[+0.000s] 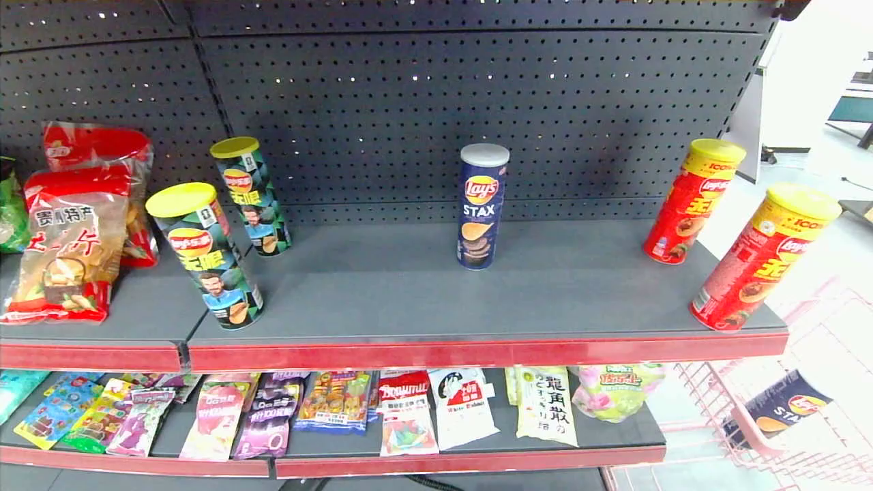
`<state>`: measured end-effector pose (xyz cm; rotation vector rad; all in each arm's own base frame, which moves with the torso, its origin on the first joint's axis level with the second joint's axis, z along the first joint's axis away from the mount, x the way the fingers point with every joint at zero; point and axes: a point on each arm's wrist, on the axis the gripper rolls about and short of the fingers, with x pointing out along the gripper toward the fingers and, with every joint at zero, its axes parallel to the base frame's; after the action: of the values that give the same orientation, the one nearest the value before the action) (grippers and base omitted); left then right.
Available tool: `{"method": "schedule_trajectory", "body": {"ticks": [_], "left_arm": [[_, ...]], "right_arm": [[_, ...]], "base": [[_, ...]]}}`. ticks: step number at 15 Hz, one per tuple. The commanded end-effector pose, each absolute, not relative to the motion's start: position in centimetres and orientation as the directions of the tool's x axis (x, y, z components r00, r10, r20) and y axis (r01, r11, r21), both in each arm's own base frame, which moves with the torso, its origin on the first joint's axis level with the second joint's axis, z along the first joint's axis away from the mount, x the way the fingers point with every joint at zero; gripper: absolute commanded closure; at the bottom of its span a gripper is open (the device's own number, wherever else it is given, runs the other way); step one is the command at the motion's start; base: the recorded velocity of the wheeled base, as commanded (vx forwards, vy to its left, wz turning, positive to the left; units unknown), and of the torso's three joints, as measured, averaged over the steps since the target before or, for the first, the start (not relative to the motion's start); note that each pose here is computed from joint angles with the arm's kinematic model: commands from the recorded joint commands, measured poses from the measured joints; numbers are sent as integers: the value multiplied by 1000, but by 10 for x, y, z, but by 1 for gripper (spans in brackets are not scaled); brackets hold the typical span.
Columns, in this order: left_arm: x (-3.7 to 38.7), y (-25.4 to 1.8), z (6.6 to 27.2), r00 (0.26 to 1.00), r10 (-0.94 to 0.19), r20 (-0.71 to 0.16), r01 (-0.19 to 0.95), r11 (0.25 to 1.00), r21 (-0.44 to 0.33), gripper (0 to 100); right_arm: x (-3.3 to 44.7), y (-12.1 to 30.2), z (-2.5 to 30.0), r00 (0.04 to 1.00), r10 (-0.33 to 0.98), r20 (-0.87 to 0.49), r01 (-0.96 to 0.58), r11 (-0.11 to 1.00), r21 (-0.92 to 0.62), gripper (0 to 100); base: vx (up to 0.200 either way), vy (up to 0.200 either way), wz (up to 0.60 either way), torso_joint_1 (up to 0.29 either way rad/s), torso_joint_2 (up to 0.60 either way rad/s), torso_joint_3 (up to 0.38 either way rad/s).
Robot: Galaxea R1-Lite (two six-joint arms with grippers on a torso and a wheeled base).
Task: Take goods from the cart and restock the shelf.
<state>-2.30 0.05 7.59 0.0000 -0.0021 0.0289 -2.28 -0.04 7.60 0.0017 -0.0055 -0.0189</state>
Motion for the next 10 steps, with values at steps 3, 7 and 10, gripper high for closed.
{"method": "schedule_trajectory", "body": {"ticks": [3, 7, 10], "left_arm": [[-23, 0, 76, 1000, 31, 3, -31, 1000, 0, 0], [-23, 0, 76, 1000, 31, 2, -31, 1000, 0, 0], [-23, 0, 76, 1000, 31, 3, -31, 1000, 0, 0]], "right_arm": [[-23, 0, 76, 1000, -17, 5, 17, 1000, 2, 0], [-23, 0, 76, 1000, -12, 5, 12, 1000, 0, 0], [-23, 0, 76, 1000, -12, 5, 12, 1000, 0, 0]], "base": [[0, -200, 0, 12, 7, 1], [0, -200, 0, 2, 4, 6], [0, -200, 0, 1, 6, 2]]}}
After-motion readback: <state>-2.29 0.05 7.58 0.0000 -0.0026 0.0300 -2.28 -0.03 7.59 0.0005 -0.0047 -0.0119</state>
